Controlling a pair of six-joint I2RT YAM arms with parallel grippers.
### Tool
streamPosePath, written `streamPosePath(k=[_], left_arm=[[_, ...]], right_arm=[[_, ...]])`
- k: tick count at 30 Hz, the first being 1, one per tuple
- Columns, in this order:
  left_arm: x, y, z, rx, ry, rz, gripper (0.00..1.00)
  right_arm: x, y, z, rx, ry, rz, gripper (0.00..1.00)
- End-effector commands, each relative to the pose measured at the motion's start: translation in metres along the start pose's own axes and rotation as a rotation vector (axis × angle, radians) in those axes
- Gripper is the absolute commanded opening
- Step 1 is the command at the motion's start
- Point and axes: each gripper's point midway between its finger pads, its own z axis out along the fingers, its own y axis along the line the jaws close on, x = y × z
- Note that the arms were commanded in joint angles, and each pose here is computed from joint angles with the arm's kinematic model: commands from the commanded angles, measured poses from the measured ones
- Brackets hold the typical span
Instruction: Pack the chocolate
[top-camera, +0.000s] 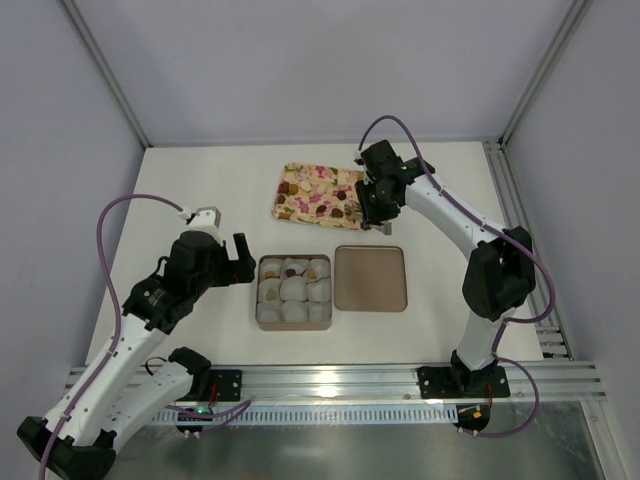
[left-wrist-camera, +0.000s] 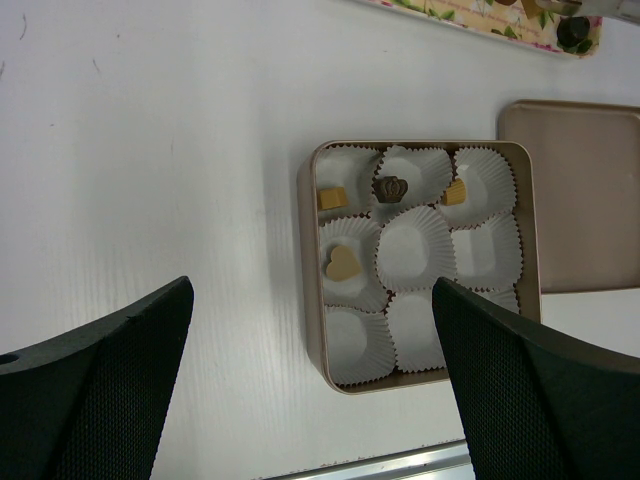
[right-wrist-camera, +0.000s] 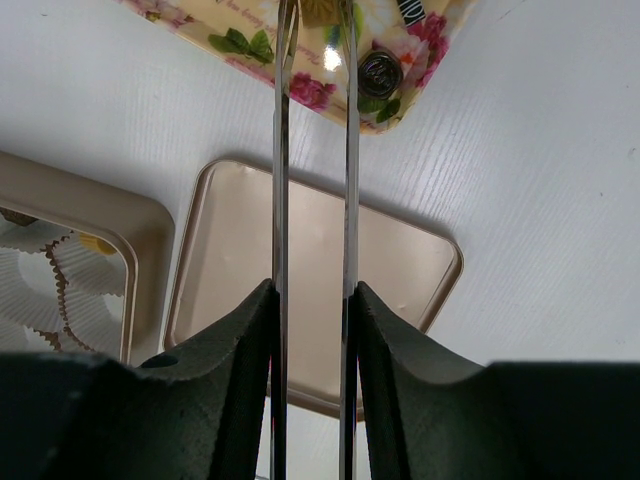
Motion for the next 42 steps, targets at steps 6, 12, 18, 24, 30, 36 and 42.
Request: streamPosePath(k=[6, 12, 18, 24, 30, 36, 42], left_arm=[[-0.002, 0.002, -0.001, -0.009, -0.015, -0.005, 1.00], [-0.003, 0.002, -0.001, -0.010, -0.017, -0.004, 1.00], [-0.003, 0.002, -0.001, -0.009, -0.016, -0.006, 1.00], [-0.003, 0.002, -0.001, -0.009, -0.015, -0.005, 1.00], [-0.003, 0.002, -0.001, -0.009, -0.016, -0.004, 1.00], [-0.003, 0.002, -0.001, -0.010, -0.017, -0.006, 1.00], [-0.003, 0.003, -0.002, -0.010, -0.017, -0.006, 1.00]], right_arm=[[-0.008, 0.002, 0.000, -0.011, -0.013, 0.000, 0.39], [-0.005, 0.001, 0.004, -0.008, 0.000, -0.005, 0.41], [-0.003, 0.001, 0.007, -0.007, 0.011, -0.009, 0.38], [0.000, 0.006, 0.008, -0.038, 0.023, -0.011, 0.33], [-0.006, 0.007, -0.001, -0.037, -0.003, -0.005, 0.31], [-0.013, 0.006, -0.011, -0.033, -0.032, 0.000, 0.31], [-0.015, 0.007, -0.015, -0.036, -0.046, 0.006, 0.31]])
